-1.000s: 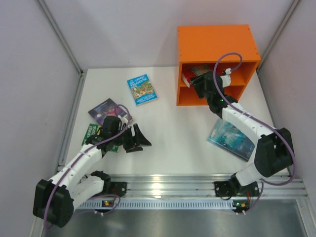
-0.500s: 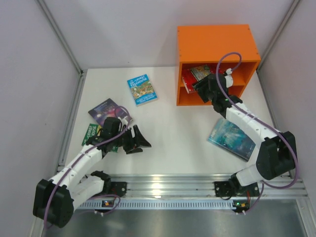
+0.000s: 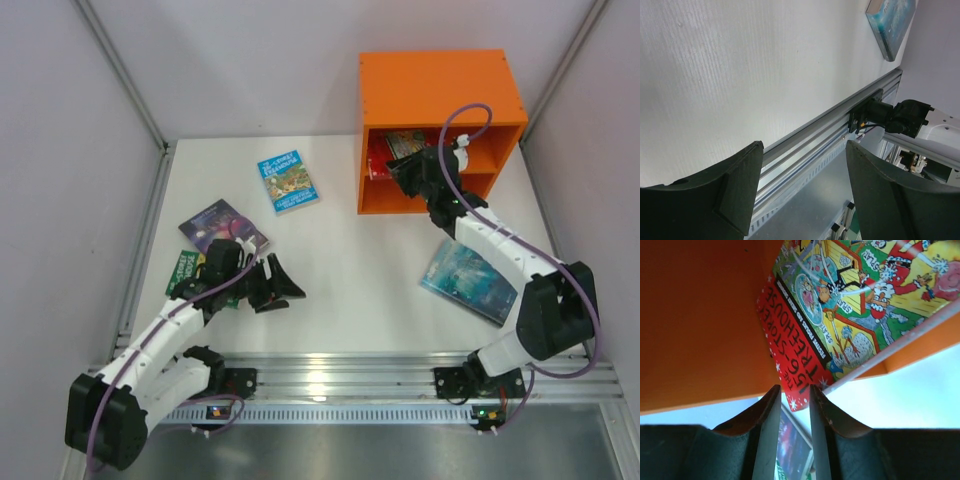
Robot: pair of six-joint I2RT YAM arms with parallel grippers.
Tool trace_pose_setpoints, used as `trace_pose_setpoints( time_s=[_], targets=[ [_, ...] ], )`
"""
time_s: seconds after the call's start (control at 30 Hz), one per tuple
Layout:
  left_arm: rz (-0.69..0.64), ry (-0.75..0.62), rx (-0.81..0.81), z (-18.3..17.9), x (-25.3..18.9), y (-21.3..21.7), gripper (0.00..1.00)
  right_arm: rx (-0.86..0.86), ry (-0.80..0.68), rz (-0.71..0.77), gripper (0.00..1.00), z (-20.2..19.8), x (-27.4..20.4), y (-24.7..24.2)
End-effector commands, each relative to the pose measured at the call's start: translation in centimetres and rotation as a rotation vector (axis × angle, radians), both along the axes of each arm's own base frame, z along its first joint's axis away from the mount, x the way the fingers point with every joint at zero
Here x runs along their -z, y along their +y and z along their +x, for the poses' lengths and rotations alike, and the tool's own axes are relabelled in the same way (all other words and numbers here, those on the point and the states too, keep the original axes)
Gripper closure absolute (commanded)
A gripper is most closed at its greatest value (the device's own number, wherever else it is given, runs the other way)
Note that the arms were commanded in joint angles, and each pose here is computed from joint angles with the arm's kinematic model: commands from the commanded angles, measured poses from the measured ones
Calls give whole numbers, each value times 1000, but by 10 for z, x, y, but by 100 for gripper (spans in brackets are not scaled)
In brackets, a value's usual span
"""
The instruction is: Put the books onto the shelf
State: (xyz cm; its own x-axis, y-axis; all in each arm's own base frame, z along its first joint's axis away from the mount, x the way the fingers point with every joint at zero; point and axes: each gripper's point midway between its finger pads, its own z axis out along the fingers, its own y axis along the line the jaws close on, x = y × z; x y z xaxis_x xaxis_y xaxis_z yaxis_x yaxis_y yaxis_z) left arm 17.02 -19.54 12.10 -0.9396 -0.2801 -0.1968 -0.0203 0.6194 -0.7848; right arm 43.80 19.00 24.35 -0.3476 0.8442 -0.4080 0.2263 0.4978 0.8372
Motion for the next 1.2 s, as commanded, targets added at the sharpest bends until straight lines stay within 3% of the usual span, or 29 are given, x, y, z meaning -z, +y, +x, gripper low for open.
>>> trace_pose_setpoints(
  time_s=[0.0,0.27,0.43,0.67,1.17],
  targets=[
    [-12,-39,-9,3,-6,0,28,22,-85,68,71,15,-21,5],
    [7,-21,-17,-1,1,3,28,36,-80,68,67,15,-21,2],
    [23,-31,-23,0,3,6,28,102,-57,9,66,-1,-29,-25],
    [21,-22,-19,1,7,5,28,164,16,-2,66,-8,-1,-57],
    [32,-13,-12,-3,13,6,28,201,28,46,67,12,9,-53]
  ],
)
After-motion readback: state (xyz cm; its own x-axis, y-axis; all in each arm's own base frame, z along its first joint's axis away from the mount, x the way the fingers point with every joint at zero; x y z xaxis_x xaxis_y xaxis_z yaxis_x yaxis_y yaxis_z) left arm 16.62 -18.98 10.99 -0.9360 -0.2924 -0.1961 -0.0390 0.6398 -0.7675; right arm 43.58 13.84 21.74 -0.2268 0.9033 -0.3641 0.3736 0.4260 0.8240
